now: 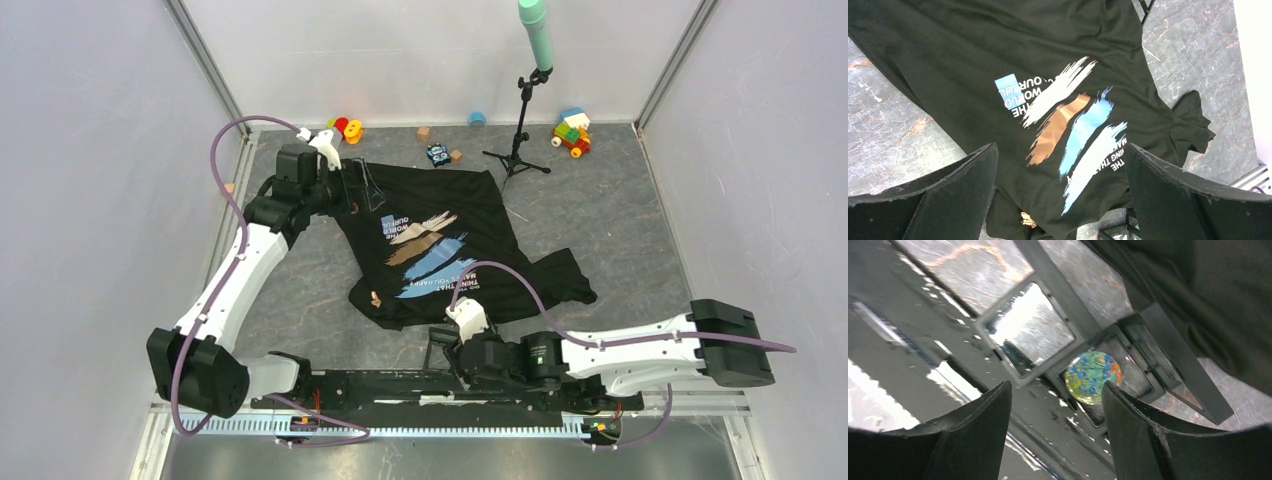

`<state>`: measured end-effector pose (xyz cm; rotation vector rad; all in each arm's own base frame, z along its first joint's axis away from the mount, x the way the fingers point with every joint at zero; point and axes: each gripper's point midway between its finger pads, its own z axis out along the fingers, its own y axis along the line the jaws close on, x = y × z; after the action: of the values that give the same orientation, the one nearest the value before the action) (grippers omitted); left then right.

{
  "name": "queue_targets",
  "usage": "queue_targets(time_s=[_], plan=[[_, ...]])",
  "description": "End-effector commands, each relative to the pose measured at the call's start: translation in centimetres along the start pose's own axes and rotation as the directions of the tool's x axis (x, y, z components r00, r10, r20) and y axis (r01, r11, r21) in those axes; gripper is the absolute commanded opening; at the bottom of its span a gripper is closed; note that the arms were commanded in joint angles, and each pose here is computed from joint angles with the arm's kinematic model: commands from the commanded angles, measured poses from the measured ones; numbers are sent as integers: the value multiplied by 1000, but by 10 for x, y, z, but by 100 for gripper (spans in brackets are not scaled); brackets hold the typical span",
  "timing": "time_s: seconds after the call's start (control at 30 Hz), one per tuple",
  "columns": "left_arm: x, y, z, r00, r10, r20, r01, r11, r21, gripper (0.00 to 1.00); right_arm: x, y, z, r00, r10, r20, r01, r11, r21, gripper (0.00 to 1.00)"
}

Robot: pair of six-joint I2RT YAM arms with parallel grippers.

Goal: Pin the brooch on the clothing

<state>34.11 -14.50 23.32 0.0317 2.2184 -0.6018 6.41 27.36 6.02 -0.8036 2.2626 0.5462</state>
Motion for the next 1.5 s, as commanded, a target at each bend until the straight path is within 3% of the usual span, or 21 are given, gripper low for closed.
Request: queue_targets(time_s=[0.0,1.13,1.47], plan=[[-19,-16,-15,994,48,97,-55,996,67,100,-7,-8,3,997,81,9,-81,990,114,71],[-13,-21,-16,996,31,87,-40,993,108,100,23,-35,27,989,108,-105,-82,970,227,61],[-13,-20,-15,996,30,84,-39,993,108,100,22,-33,26,988,105,-109,-79,972,222,46]])
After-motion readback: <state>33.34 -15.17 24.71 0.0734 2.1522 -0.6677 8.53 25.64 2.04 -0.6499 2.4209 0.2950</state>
